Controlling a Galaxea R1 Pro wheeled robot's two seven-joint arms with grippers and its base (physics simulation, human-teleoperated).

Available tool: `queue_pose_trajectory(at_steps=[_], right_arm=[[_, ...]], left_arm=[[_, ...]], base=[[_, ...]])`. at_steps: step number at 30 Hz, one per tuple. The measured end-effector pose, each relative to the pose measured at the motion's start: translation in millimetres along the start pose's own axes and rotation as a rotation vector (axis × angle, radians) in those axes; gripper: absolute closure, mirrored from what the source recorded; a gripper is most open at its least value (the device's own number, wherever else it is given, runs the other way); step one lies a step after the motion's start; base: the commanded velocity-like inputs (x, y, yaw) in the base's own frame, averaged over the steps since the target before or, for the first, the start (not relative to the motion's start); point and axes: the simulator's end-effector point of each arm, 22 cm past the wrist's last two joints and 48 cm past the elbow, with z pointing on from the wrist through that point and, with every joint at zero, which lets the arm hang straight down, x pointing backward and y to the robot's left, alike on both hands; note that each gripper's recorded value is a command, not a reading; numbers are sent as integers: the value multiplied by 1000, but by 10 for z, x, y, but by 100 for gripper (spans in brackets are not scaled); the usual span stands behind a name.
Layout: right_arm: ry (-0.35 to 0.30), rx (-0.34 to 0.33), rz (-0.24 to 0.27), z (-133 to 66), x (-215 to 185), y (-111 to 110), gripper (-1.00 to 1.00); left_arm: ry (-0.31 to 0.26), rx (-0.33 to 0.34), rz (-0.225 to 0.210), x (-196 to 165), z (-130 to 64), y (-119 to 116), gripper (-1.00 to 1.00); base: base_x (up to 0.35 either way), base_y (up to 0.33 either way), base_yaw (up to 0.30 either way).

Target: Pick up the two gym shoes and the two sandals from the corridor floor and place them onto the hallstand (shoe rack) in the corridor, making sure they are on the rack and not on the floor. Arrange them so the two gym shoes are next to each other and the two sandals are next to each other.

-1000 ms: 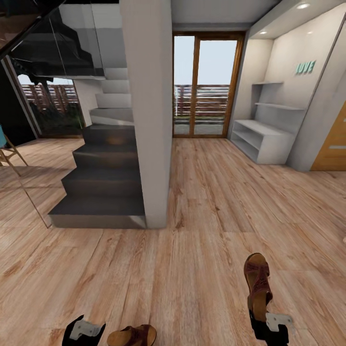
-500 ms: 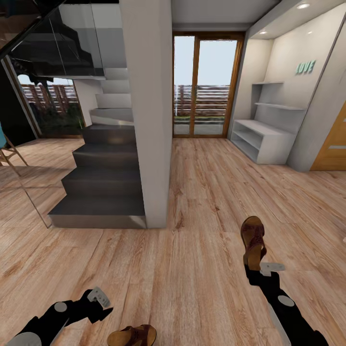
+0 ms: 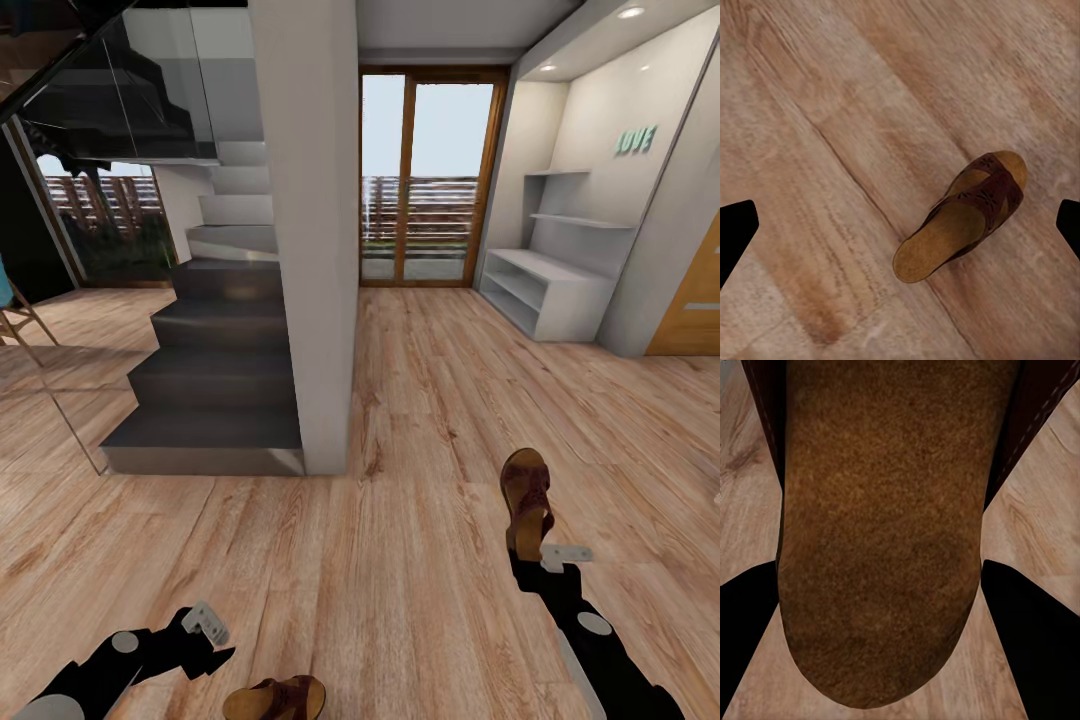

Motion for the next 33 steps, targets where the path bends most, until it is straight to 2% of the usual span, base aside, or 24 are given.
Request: queue_pose_trajectory(at_steps=[5,14,23,33], right_arm=[[-1,0,1,-1,-2,3,100],[2,0,1,-2,10,3,100],[3,0,1,0,12,4,100],[2,0,1,-1,10,4,100]], left_arm=[[-2,-1,0,-1,-5,7,-100],[-3,-2,0,-6,-4,6,-100],[-3,-1,0,-7,-1,3,-100],[-3,-1,1,-5,-2,0,-100]], base=[[39,0,0],[229,0,0],[41,0,0],[154,0,0]])
